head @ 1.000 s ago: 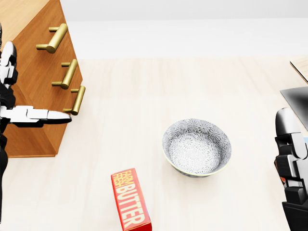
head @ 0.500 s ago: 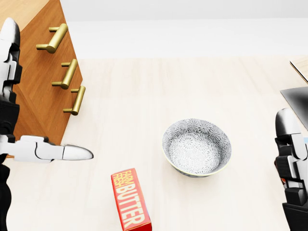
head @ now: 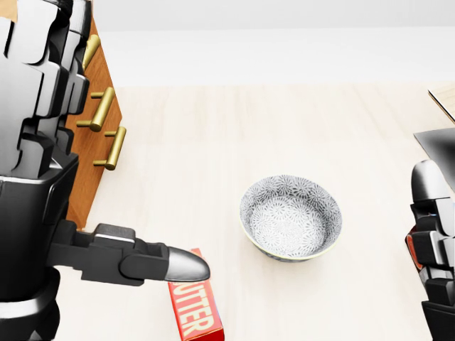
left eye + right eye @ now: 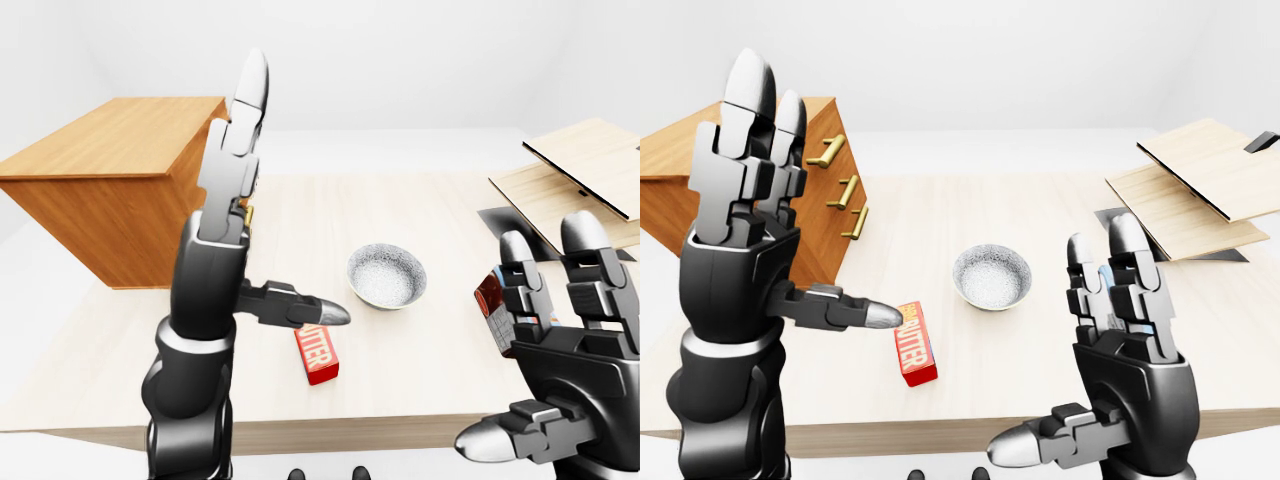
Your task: Close the top drawer of the cabinet and put the bowl on top of it.
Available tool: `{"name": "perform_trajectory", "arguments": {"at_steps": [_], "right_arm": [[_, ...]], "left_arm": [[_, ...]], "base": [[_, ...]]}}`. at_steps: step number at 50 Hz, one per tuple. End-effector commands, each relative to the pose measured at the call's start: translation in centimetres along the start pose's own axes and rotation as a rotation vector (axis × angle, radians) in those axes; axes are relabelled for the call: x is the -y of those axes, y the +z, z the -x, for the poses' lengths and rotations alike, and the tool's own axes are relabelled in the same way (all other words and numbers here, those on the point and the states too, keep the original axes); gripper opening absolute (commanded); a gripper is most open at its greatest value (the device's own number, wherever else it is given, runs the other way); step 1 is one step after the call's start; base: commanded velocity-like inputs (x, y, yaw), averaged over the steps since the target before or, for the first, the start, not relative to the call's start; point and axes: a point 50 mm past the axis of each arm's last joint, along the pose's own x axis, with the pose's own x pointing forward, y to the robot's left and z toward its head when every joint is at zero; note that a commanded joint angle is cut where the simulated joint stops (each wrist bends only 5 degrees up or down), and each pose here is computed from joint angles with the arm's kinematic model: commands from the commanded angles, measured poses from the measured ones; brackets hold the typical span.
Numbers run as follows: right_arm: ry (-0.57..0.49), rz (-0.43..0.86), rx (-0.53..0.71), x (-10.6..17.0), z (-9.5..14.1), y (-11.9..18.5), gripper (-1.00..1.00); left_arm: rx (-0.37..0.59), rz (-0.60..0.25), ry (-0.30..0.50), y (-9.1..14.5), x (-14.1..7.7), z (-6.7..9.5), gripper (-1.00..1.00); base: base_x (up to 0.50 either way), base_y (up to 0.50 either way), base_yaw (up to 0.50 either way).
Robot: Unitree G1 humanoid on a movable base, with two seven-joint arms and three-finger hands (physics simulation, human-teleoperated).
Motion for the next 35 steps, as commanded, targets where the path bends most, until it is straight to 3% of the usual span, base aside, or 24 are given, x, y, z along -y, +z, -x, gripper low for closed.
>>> {"name": "perform_trajectory", "arguments": {"at_steps": [1,11,16,35], "right_arm": [[0.001,-0.001,0.003,0.1,0.0,0.1,1.0],[0.005,-0.002,0.006,0.1,0.3,0.2,1.0],[0.005,-0.005,0.007,0.1,0.4,0.3,1.0],[0.0,-0.008,0.014,0.3,0.4,0.6,1.0]], "left_arm": [[0.034,-0.073,-0.07,1.2,2.1,-0.7,1.0],[0.049,-0.183,-0.157,1.7,3.8,-2.3,1.0],[-0.015,-0.226,-0.208,0.2,4.8,-2.9,1.0],[-0.136,-0.248,-0.254,-2.4,7.0,-4.0,1.0]], "base": [[0.0,0.0,0.0],[0.0,0.0,0.0],[0.0,0.0,0.0],[0.0,0.0,0.0]]}}
